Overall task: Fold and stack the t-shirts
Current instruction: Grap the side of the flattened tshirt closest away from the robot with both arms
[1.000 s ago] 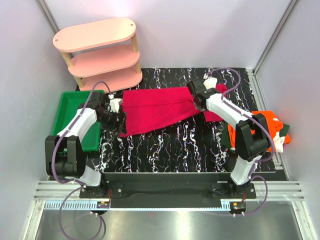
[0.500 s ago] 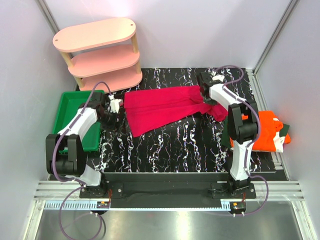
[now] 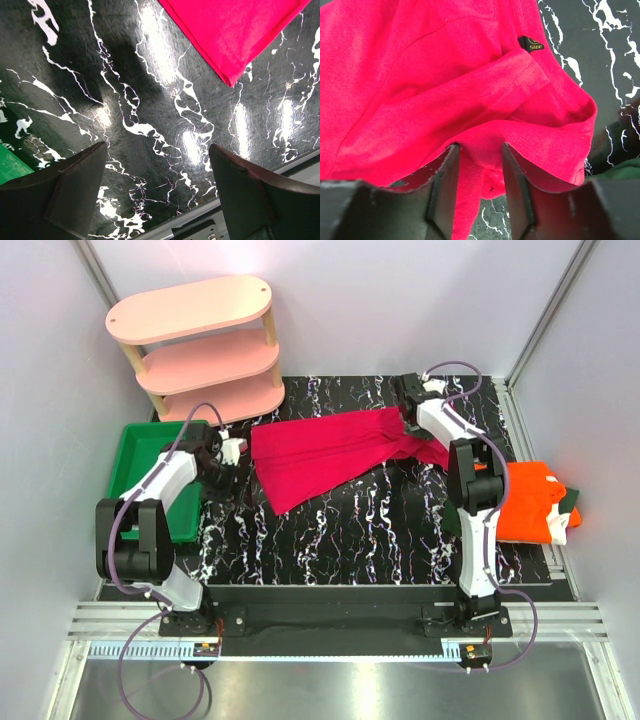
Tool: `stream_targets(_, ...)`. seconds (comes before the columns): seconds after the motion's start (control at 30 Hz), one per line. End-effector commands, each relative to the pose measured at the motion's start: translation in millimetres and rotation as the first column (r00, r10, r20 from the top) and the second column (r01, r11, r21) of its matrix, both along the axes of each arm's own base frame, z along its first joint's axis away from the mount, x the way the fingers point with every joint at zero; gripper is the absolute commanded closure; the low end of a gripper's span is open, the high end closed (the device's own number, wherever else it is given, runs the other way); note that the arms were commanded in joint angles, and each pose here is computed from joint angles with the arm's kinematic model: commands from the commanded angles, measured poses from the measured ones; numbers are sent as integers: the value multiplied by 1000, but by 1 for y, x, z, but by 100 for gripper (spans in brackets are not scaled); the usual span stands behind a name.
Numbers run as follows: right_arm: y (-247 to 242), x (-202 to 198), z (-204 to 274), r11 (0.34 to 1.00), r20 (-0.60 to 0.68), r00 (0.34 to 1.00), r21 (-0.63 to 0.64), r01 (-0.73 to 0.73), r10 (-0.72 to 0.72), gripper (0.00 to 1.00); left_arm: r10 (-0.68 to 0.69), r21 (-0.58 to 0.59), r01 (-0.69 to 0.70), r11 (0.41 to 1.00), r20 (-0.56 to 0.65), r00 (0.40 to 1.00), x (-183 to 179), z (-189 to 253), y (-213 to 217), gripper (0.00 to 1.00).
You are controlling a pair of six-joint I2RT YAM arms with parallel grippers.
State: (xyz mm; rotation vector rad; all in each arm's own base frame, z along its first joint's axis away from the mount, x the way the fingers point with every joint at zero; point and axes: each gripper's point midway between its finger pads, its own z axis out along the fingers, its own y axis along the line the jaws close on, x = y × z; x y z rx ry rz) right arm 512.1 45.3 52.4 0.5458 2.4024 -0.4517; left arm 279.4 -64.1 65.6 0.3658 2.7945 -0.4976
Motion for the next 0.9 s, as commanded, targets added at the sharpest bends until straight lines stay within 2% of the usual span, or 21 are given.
stream_targets(0.0,6,5,69,999,160,987,43,-19,12,51,3,-15,-2,1000,41,999,13,15,-4,12)
stream_targets(0.1,15,-10,91,997,196,980,63,-41,28,51,-3,-32,5,999,44,999,12,17,-6,12)
stream_targets(0.3,47,-62,100,991,202,976,90,-102,82,52,-38,-73,41,997,44,998,9,19,-21,14)
stream_targets(0.43,78,-95,88,982,177,973,90,-165,147,52,-149,-7,149,989,46,988,12,6,-47,17)
stream_targets(0.53,86,-111,82,978,167,974,115,-174,154,53,-181,49,178,983,65,981,23,-3,-59,18)
stream_targets(0.77,91,-138,76,977,145,977,123,-175,156,53,-156,86,145,986,134,979,47,-13,-74,14)
stream_targets(0.87,88,-144,78,978,145,977,116,-175,158,53,-109,97,96,991,138,984,55,-21,-74,16)
